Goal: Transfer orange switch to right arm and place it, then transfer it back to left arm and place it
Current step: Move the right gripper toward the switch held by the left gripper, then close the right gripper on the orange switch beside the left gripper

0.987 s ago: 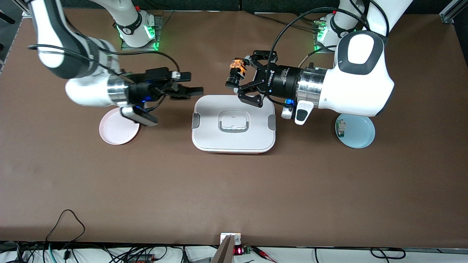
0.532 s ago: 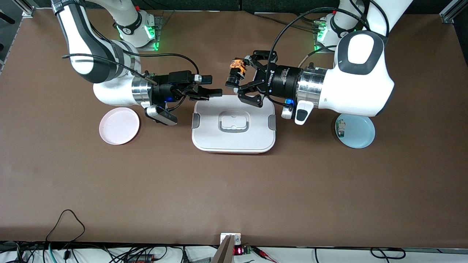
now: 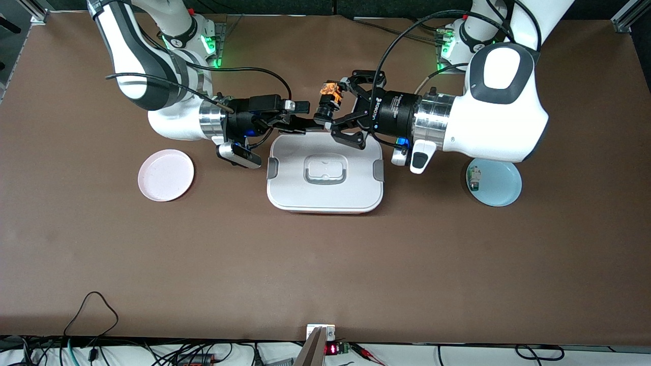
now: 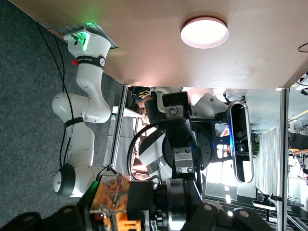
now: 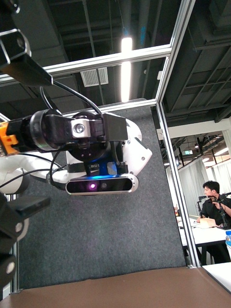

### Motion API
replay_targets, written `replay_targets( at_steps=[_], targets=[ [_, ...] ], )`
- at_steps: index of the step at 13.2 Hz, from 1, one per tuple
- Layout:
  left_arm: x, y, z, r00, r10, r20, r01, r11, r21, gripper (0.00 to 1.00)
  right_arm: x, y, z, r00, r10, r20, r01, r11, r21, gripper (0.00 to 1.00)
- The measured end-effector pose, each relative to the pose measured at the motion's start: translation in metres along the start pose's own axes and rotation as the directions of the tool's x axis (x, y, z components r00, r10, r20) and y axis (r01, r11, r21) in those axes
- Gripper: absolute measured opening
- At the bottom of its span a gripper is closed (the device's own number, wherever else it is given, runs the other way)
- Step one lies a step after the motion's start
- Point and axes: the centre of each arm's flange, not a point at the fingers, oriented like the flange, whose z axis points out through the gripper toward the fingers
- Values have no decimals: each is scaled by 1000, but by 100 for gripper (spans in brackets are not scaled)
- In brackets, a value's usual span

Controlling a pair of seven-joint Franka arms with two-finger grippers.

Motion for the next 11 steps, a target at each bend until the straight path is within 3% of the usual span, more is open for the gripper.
replay_targets(
  at_steps=[11],
  targets=[
    [0,0,0,1000,0,0,0,1000,0,72,-23,-11,23,1000,-19,-22,18,999,-35,99]
  ],
)
